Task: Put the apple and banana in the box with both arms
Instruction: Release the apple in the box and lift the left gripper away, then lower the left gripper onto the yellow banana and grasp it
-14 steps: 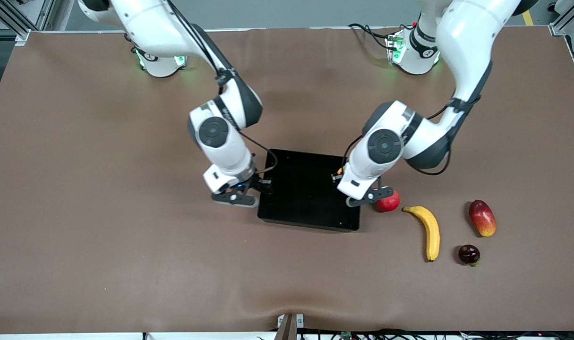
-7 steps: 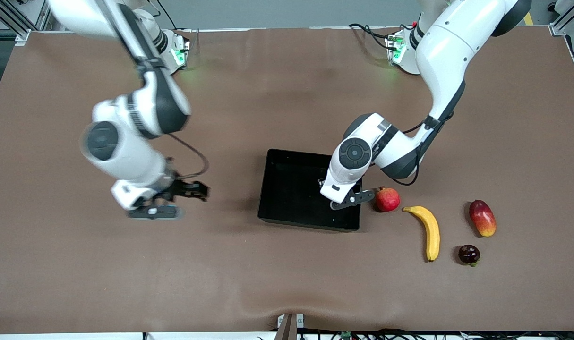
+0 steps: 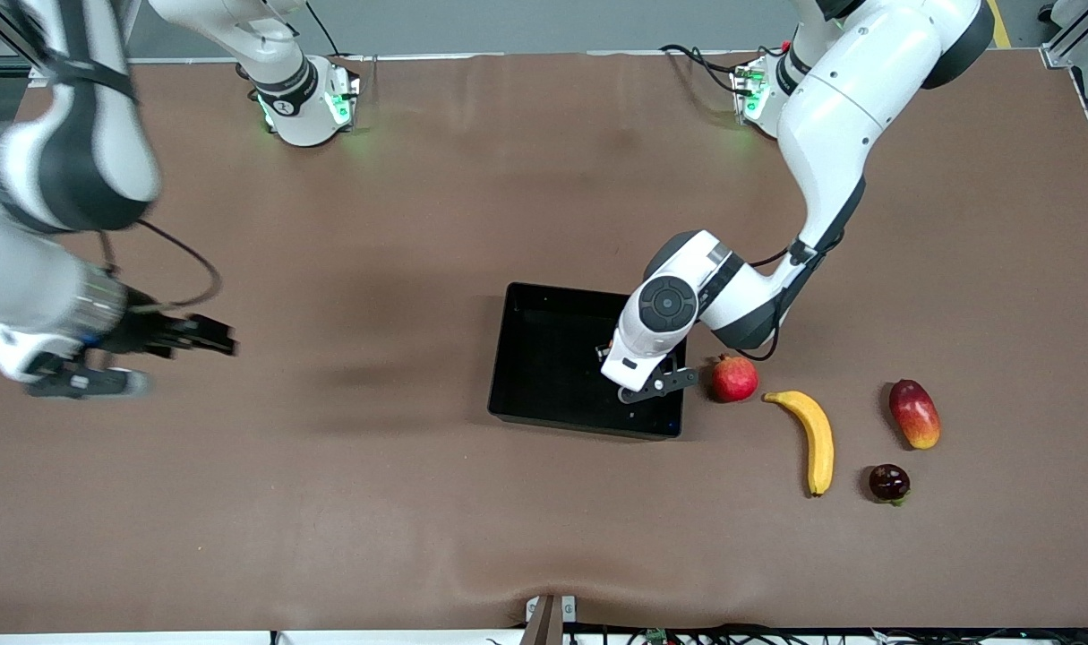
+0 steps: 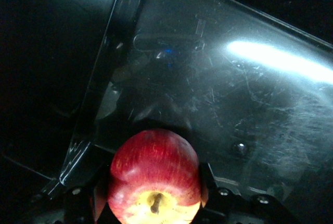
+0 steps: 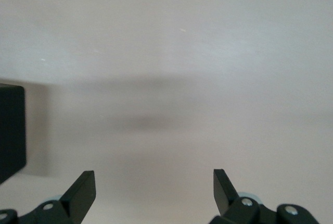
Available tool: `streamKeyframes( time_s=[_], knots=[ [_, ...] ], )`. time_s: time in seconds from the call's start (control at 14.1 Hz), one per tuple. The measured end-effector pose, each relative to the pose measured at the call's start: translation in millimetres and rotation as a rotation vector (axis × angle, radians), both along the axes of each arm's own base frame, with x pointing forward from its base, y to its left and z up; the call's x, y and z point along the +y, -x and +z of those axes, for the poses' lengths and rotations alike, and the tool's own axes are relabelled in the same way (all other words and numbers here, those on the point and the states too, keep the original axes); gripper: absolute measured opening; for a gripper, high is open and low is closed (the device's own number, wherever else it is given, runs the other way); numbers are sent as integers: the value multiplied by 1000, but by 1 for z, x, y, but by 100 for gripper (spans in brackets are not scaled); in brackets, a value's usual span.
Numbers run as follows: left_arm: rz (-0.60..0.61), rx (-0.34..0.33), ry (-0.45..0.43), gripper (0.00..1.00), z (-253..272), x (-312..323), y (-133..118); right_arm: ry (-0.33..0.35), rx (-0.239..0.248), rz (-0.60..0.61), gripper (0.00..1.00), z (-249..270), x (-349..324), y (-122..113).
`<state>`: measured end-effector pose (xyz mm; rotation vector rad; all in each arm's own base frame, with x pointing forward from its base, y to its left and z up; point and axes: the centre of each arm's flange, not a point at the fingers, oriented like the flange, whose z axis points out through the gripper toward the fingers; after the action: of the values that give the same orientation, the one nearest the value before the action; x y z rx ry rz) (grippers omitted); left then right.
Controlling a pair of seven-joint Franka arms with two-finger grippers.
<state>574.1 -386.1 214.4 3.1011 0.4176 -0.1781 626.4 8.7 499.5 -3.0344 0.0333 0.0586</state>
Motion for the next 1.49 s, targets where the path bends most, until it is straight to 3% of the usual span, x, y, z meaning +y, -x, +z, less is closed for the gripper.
streamKeyframes(
  time_s=[0.14,0.28,0.36,0.64,0.85,1.0,1.28,1.49],
  knots=[
    [1,-1,0,77,0,0,-1,36,12,-15,100,18,-27,17],
    [9,-9,4,98,3,3,-5,48,8,-30,100,32,-42,35],
    [14,-21,10,100,9,4,-10,50,5,-29,100,38,-50,43],
    [57,-102,2,100,84,28,-36,53,-39,-40,100,66,-71,52],
    [72,-171,-24,100,157,86,-58,51,-14,-93,100,93,-63,59],
    [38,-181,-38,100,182,139,-74,51,-13,-101,100,101,-62,60],
    [-48,-119,-52,100,168,246,-96,49,8,-70,100,102,-45,62],
    [-30,-76,-32,100,128,307,-108,93,9,-29,100,131,-31,68]
  ],
)
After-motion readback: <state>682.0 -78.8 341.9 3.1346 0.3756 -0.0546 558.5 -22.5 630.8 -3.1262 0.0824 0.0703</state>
